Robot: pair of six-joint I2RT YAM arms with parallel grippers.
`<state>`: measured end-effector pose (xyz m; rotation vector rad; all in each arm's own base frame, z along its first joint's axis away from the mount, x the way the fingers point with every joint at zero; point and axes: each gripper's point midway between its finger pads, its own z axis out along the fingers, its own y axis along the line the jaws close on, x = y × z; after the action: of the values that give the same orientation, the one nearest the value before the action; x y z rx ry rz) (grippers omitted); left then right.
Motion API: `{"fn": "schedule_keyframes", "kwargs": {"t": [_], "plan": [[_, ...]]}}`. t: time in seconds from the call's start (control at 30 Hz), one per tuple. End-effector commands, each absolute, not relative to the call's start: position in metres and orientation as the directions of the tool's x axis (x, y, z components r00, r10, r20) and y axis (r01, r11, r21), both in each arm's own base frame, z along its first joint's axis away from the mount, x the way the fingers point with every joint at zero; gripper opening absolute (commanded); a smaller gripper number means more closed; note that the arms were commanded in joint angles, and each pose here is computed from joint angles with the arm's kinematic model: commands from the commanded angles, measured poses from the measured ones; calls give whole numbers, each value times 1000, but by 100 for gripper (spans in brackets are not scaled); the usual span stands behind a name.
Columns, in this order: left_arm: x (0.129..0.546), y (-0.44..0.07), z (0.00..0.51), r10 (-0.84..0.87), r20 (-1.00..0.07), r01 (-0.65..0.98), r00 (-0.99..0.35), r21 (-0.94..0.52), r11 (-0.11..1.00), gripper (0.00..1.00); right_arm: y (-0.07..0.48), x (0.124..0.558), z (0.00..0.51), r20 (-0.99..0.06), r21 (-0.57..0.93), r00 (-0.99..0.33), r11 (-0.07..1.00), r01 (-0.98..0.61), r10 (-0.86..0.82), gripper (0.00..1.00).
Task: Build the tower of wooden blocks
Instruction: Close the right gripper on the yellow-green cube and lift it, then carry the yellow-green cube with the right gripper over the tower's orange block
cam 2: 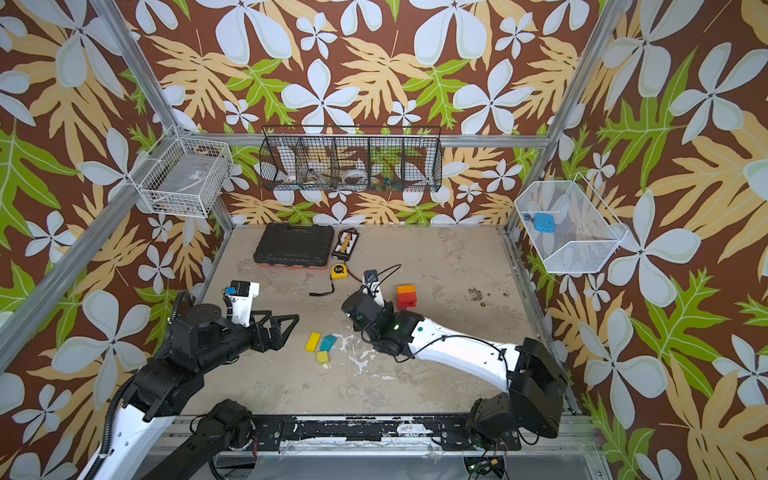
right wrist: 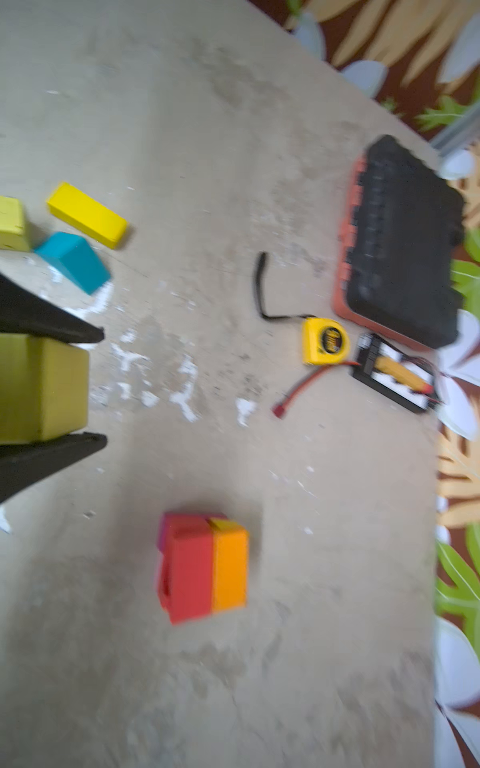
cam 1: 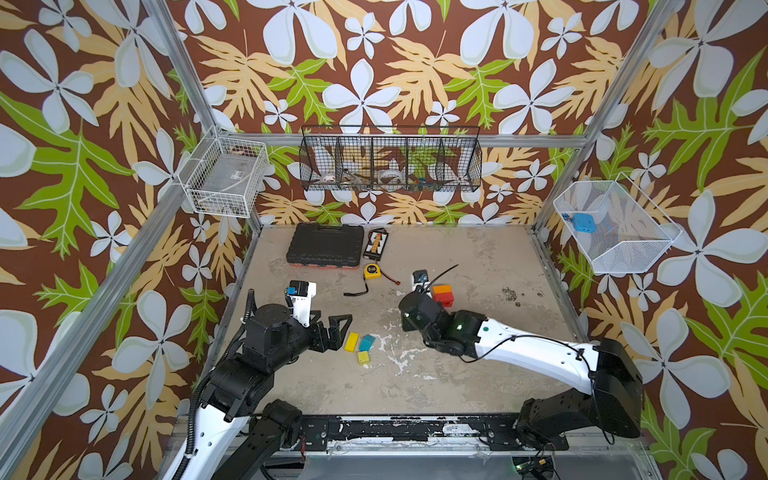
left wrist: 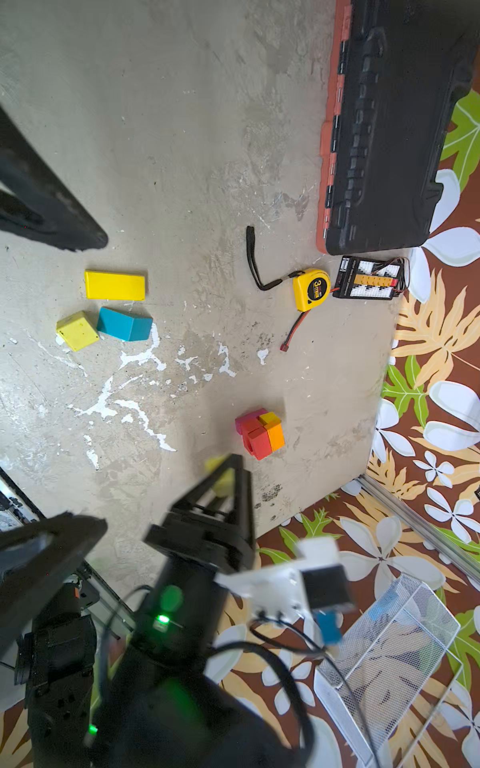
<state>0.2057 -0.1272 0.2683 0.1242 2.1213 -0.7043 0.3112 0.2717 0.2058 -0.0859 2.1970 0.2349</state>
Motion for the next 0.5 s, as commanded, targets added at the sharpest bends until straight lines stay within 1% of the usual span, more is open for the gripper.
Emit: {"fn": "schedule_keyframes", "kwargs": {"t": [0.0, 0.03, 0.1, 0.17, 0.23, 0.3, 0.37, 0.43, 0.47], "plan": [[209, -128, 264, -161, -760, 318, -630, -441, 839, 100, 245, 340, 239, -815, 151, -578, 977, -148, 39, 16], [209, -128, 264, -160, -760, 320, -630, -442, 838, 100, 237, 349, 249, -823, 162, -567, 975, -150, 49, 16], [208, -127, 267, -167, -765, 320, -622, -443, 837, 100, 211, 363, 263, -818, 203, -562, 976, -83, 123, 15], [208, -126, 268, -174, -768, 314, -616, -442, 840, 100, 200, 362, 260, -823, 221, -547, 973, -59, 154, 15], [208, -126, 268, -173, -768, 316, -616, -443, 839, 100, 199, 356, 243, -818, 220, -557, 973, -72, 144, 15], [209, -128, 266, -165, -763, 321, -625, -444, 836, 100, 195, 352, 228, -813, 181, -572, 980, -80, 103, 14], [210, -130, 263, -156, -756, 323, -636, -444, 836, 100, 185, 349, 219, -807, 103, -589, 992, -70, 42, 11], [211, -131, 260, -149, -749, 321, -645, -443, 837, 100, 168, 346, 214, -799, 54, -601, 998, -35, 22, 10], [211, -131, 260, -151, -751, 319, -643, -442, 838, 100, 163, 344, 212, -799, 49, -601, 998, -43, 13, 11]]}}
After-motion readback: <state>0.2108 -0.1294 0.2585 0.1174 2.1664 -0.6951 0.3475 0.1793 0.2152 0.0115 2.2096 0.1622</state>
